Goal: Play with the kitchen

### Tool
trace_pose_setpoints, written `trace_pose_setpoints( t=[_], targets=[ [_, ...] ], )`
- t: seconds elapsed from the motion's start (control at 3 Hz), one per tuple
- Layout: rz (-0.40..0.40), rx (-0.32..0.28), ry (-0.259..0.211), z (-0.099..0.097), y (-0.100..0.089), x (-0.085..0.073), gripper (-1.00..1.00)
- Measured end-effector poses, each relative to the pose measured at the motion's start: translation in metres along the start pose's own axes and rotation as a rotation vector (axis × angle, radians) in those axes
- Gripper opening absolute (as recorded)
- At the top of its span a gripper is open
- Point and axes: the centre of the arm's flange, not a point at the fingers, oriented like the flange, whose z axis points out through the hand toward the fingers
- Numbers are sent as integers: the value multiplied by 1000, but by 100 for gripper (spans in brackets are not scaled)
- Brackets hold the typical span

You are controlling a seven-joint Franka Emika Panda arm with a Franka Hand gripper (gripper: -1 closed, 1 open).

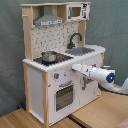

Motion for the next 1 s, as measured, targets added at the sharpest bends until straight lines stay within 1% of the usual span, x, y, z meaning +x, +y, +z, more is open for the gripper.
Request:
trace_pose_setpoints(
  t=[1.0],
  targets=[
    [321,1,-1,0,-1,-1,-100]
  ],
)
